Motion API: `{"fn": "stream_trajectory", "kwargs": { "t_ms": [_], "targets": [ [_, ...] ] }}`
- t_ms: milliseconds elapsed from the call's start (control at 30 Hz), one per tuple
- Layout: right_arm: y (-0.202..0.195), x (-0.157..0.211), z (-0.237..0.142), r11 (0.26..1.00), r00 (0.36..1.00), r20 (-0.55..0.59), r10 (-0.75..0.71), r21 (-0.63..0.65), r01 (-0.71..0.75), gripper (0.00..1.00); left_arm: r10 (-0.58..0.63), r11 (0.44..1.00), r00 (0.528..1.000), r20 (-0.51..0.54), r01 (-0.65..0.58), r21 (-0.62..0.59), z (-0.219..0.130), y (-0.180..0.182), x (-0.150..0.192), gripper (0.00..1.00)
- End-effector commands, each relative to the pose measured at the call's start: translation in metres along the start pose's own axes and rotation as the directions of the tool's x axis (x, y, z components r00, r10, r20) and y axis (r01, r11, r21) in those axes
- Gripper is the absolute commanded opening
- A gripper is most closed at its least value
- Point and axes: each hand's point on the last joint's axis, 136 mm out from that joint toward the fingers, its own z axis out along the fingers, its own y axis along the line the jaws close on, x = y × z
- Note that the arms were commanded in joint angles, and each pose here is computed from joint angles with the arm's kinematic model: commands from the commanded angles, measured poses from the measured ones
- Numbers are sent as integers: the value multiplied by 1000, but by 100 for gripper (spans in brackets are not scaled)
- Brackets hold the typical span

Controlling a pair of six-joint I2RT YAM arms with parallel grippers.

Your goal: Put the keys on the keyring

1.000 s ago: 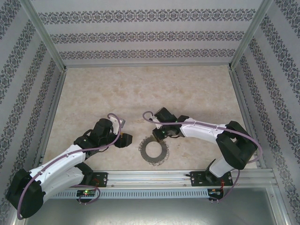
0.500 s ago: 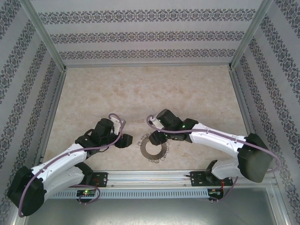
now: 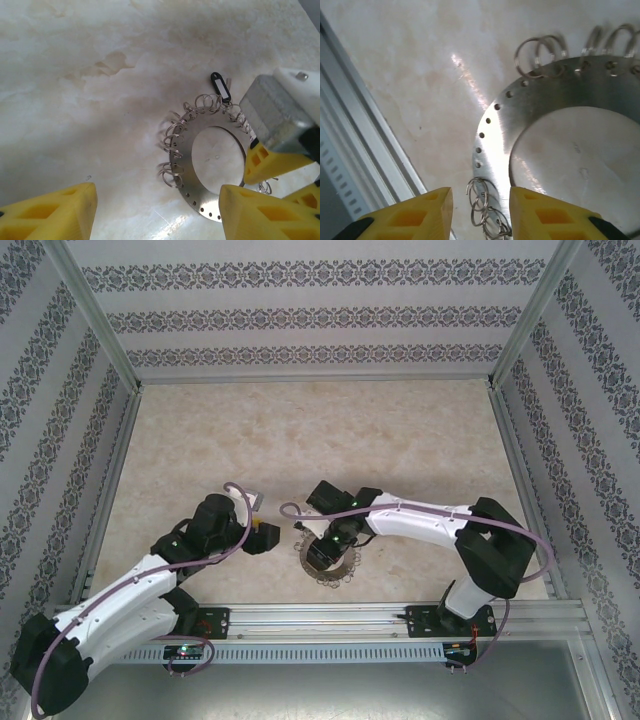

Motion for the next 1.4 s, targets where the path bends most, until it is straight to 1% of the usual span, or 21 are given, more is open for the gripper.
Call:
{"fn": "stream_trajectory", "kwargs": {
  "t_ms": [0,200,333,800,1133,1367],
  "targets": [
    [15,16,4,998,995,-97,-22,-56,17,34,-26,999,1000,8,26,-39,0,12,6,66],
    [7,19,12,1000,990,-140,-18,-7,17,33,-23,999,1000,12,23,-48,0,14,8,66],
    [7,14,18,1000,988,-149,-28,-3,28,32,-23,998,999,24,25,-52,-2,15,8,66],
    [3,27,32,998,967,-251,-47,39,58,27,-17,997,1000,23,18,-69,-4,18,10,66],
    [0,31,37,996,959,-280,-45,61,65,26,-9,997,1000,25,11,-80,-5,20,9,66],
    [-2,32,40,994,954,-295,-52,78,78,28,-9,997,1000,26,11,-80,-5,20,8,66]
  ]
}}
